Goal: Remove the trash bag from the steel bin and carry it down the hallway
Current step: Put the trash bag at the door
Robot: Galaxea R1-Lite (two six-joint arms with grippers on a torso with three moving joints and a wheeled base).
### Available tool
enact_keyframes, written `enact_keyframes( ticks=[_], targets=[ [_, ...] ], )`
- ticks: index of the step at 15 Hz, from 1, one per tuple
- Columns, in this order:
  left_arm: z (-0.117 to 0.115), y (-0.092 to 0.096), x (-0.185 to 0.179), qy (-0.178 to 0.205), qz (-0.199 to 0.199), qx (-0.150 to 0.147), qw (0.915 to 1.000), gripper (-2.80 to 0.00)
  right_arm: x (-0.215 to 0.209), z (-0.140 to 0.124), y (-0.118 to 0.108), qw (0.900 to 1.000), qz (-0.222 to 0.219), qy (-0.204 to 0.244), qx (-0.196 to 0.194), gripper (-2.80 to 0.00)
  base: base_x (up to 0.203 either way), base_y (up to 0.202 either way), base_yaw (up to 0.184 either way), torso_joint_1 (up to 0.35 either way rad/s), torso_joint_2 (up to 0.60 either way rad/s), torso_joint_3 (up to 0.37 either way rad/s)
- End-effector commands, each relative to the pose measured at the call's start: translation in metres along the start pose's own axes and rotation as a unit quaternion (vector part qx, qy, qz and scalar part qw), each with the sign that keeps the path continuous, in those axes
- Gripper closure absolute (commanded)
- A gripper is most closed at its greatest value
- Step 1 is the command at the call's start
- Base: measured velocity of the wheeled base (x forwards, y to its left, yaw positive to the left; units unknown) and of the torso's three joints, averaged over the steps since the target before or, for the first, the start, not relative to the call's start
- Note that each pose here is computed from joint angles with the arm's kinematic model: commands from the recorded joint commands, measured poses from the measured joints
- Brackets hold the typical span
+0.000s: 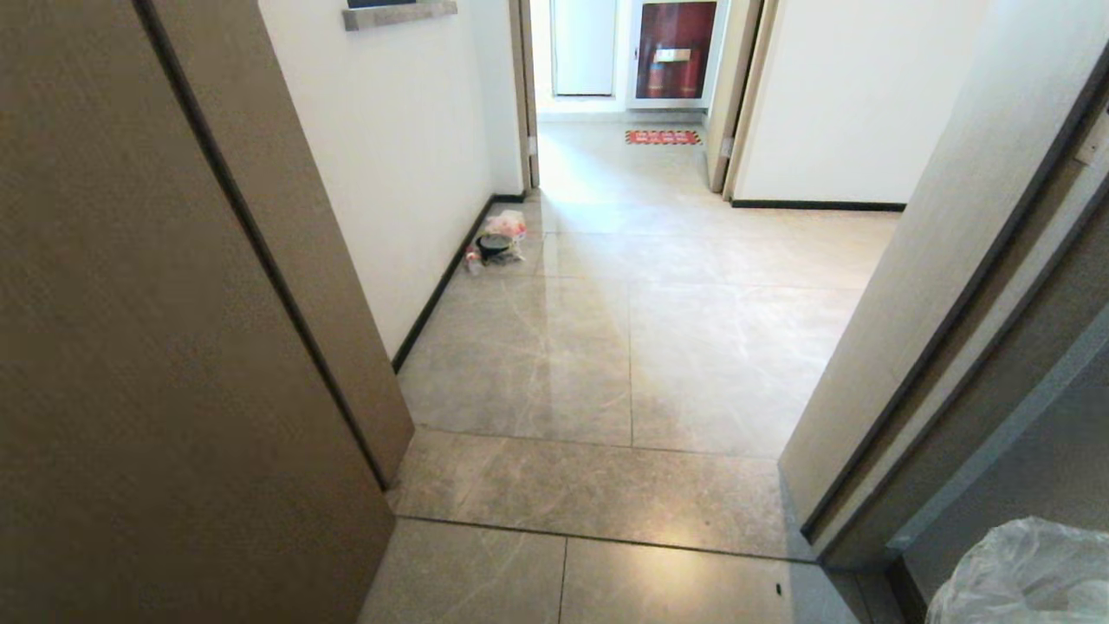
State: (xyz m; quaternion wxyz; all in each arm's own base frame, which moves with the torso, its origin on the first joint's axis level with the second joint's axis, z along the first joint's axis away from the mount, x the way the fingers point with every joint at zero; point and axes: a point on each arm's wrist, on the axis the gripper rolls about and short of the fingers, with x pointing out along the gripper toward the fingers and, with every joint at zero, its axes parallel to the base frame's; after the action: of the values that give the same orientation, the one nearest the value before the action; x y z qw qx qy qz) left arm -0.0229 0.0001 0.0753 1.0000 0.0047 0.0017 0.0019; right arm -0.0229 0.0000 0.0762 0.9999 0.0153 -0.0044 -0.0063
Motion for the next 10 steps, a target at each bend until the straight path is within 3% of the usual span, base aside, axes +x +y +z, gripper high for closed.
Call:
enact_keyframes(
  ticks=[1,10],
  targets=[
    [0.0001,0.0000,-0.0001,-0.001,0.000,0.000,1.0000,0.00,0.0002,-0.0008,0.0000,1.000,-0.001,0.001,0.000,0.00,0.193,0.000,0.000,0.000,0.00,0.004],
    [-0.0002,0.0000,0.0000,-0.001,0.000,0.000,1.0000,0.00,0.0002,-0.0008,0.0000,1.000,-0.001,0.001,0.000,0.00,0.193,0.000,0.001,0.002,0.00,0.001]
  ],
)
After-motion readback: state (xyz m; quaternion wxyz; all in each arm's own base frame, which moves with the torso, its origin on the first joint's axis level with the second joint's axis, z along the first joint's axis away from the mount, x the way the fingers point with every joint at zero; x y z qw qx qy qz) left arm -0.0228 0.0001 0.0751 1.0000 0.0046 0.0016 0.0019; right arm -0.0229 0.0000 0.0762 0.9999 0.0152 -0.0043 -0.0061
